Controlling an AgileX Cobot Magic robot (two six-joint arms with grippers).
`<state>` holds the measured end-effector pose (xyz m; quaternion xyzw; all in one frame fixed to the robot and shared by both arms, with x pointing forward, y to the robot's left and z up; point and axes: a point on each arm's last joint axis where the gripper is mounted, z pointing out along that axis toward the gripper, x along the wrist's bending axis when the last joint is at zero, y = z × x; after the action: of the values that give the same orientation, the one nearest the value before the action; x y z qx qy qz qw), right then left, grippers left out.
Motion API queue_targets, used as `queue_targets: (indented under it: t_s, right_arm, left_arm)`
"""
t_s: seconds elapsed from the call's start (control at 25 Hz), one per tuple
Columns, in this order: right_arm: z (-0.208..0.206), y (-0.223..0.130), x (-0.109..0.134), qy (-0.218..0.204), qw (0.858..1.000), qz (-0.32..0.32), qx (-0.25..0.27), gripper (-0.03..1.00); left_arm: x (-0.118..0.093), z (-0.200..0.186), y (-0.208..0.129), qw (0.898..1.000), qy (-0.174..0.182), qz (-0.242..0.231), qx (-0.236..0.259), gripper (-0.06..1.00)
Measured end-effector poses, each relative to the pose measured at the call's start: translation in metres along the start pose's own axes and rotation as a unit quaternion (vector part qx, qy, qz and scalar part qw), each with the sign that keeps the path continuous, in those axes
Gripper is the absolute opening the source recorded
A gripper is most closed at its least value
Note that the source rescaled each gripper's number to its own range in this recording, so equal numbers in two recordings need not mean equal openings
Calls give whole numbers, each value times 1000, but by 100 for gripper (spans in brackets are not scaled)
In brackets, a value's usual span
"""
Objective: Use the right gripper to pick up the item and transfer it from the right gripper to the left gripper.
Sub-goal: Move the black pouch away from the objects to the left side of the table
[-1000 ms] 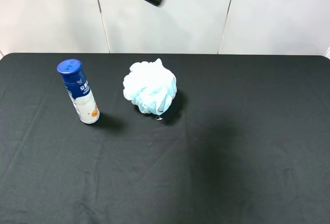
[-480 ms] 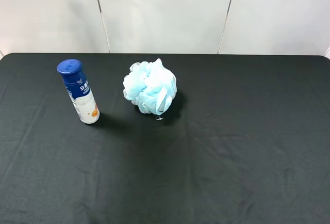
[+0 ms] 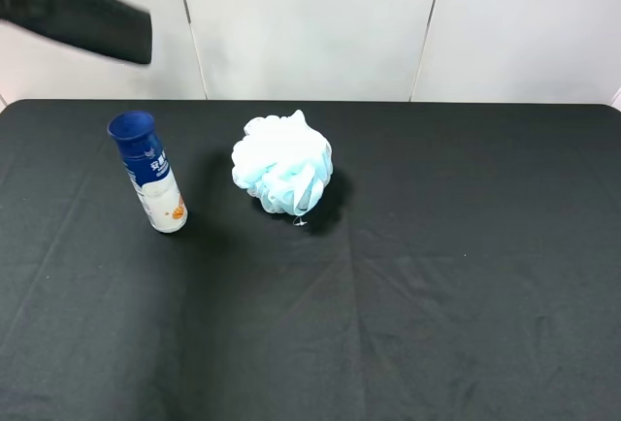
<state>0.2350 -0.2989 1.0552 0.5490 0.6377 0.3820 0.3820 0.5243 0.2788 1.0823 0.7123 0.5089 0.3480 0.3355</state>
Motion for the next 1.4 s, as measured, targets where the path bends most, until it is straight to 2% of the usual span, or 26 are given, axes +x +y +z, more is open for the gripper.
queue_targets:
  t_s: [0.2,0.36,0.88,1.4]
  right_arm:
    - [0,0,0,0,1000,0,0,100]
    - [0,0,0,0,1000,0,0,100]
    - [0,0,0,0,1000,0,0,100]
    - [0,0,0,2,1000,1,-1,100]
  left_arm:
    - [-4,15,-39,1000,23,-5,6,0]
    - [-4,30,-57,999,32,-7,18,0]
    - [-1,78,-79,998,61,-27,21,0]
    - [0,80,-80,997,64,-28,18,0]
